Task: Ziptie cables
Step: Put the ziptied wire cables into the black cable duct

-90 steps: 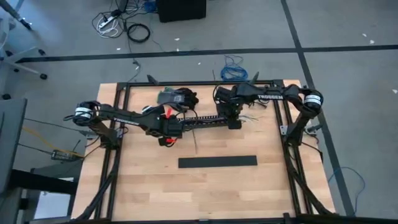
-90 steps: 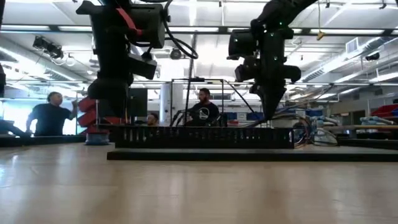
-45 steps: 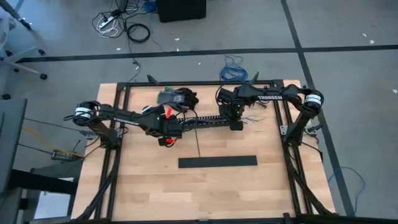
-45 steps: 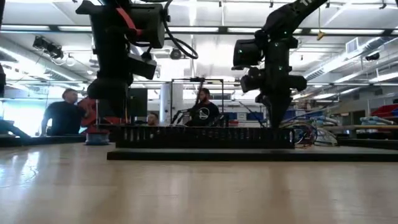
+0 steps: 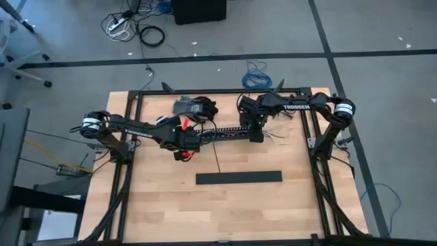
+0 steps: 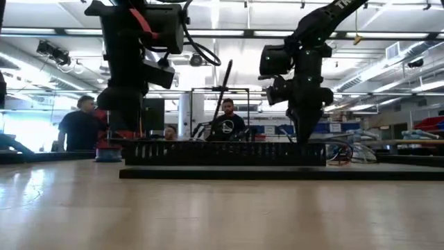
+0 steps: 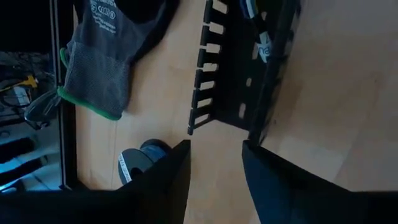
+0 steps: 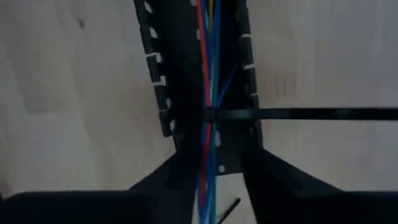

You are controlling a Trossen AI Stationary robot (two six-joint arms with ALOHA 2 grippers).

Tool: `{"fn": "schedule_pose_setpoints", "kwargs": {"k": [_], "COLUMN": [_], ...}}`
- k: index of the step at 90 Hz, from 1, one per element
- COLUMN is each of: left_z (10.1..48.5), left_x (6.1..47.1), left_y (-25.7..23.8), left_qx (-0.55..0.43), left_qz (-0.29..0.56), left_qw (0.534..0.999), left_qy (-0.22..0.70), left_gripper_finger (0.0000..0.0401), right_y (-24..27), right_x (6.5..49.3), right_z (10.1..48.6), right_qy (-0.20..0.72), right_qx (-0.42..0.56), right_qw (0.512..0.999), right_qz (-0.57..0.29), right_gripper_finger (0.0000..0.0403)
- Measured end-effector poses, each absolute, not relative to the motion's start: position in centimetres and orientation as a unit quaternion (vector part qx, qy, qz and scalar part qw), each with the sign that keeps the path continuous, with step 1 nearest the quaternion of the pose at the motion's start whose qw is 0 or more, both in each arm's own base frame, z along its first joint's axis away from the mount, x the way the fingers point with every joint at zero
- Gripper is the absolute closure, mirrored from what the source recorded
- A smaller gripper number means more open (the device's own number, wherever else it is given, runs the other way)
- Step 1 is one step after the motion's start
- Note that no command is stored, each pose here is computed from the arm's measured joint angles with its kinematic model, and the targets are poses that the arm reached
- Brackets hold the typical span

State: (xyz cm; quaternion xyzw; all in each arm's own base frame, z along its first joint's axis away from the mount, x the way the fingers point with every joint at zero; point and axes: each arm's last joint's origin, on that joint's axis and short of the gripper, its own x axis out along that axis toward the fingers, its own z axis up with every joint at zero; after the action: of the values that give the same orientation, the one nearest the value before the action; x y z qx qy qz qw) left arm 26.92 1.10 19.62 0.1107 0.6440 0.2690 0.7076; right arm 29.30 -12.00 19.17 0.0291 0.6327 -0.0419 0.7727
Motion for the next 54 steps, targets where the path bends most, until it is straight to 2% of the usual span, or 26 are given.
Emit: {"fn": "schedule_pose_setpoints", "kwargs": {"k": [21, 38, 54], "left_z": [19.6, 19.6, 19.6], "left_x": [26.9, 26.9, 26.8], "left_y": [1.1, 1.1, 1.1], "left_qx": [0.110, 0.110, 0.110], "left_qz": [0.268, 0.268, 0.266], "left_qw": [0.708, 0.707, 0.706], "left_qy": [0.645, 0.645, 0.648], "left_gripper_finger": [0.0264, 0.0264, 0.0264], "right_y": [-11.8, -11.5, -10.8], "right_x": [29.4, 29.3, 28.3], "right_z": [20.4, 22.0, 22.5], "right_qy": [0.653, 0.681, 0.724], "right_qx": [0.011, -0.004, 0.037], "right_qw": [0.756, 0.729, 0.684], "right_qz": [-0.053, -0.067, -0.087], "right_gripper_finger": [0.0220, 0.0220, 0.0226]}}
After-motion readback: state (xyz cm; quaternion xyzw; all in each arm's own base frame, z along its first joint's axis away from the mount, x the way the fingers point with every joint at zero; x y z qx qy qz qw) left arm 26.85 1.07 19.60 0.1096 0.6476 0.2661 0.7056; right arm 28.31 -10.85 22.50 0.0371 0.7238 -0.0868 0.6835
